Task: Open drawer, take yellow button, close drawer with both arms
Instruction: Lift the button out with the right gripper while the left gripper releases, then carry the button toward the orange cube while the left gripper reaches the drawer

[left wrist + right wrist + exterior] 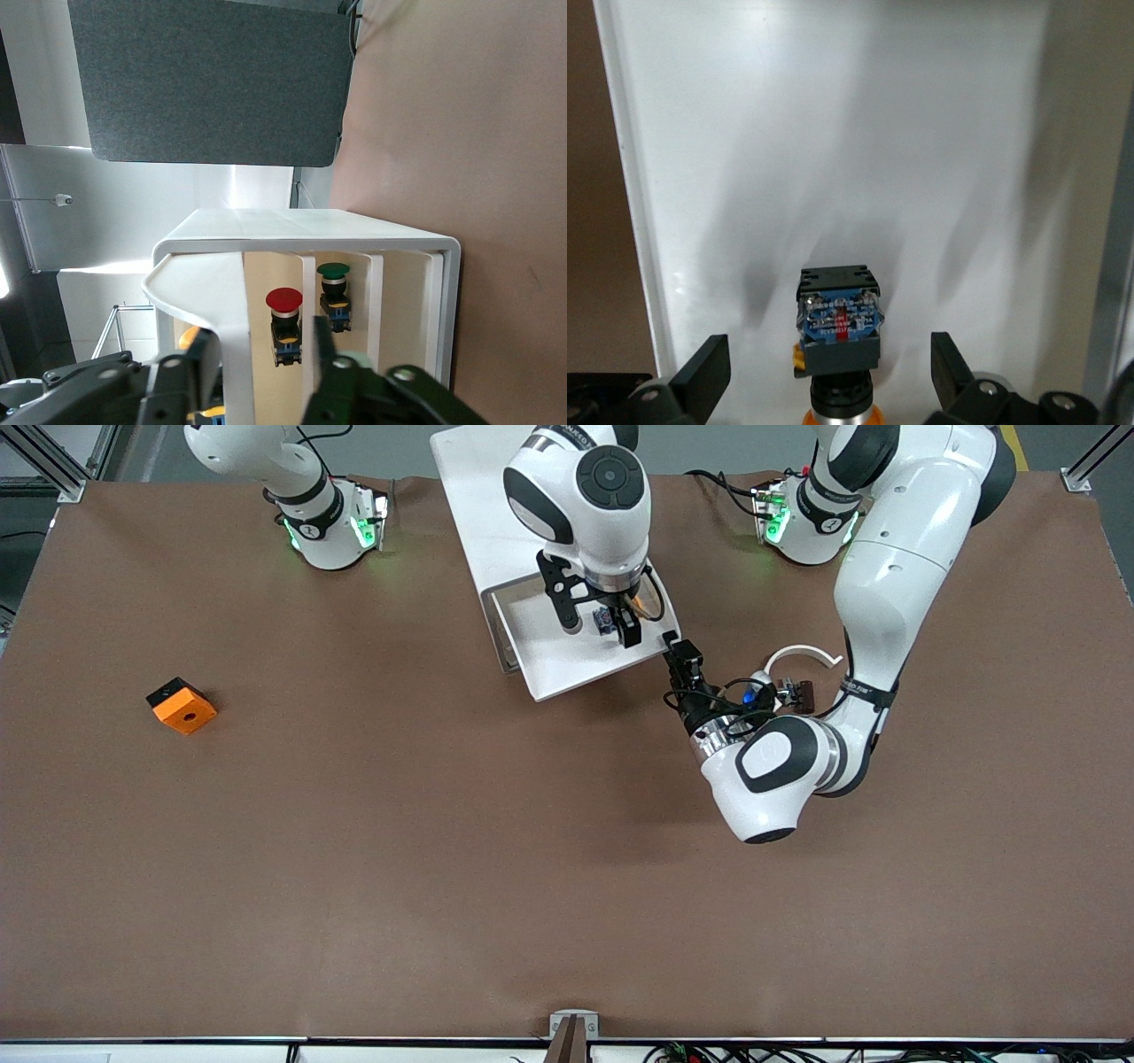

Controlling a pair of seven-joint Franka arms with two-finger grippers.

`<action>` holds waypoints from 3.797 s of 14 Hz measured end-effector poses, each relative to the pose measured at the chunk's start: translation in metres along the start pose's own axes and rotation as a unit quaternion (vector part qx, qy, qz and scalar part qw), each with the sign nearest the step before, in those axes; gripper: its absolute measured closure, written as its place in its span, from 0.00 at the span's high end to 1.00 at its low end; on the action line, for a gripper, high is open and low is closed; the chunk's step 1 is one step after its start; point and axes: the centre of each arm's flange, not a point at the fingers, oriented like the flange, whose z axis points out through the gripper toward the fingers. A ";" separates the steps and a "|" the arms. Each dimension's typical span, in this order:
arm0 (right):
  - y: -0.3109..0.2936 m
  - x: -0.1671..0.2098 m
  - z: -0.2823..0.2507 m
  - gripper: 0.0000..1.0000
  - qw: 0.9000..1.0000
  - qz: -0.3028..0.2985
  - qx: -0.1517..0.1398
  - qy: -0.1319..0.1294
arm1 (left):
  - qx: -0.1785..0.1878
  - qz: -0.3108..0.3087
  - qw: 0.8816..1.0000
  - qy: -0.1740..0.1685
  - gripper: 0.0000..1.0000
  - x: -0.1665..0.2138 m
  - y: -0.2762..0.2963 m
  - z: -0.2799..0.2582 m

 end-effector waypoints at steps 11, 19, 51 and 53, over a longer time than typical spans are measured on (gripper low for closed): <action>-0.003 0.001 0.010 1.00 1.000 -0.024 -0.005 0.005 | 0.009 -0.002 1.000 0.005 1.00 0.006 0.000 -0.002; -0.008 0.012 0.008 0.94 1.000 -0.016 -0.009 0.012 | 0.009 0.030 0.999 -0.008 1.00 0.017 0.002 -0.014; -0.044 0.329 -0.125 0.42 0.940 -0.332 -0.056 0.049 | -0.372 0.526 0.695 0.319 1.00 -0.054 -0.100 -0.066; -0.036 0.367 -0.116 0.42 0.926 -0.371 -0.060 0.039 | -0.388 0.529 0.674 0.338 1.00 -0.068 -0.109 -0.059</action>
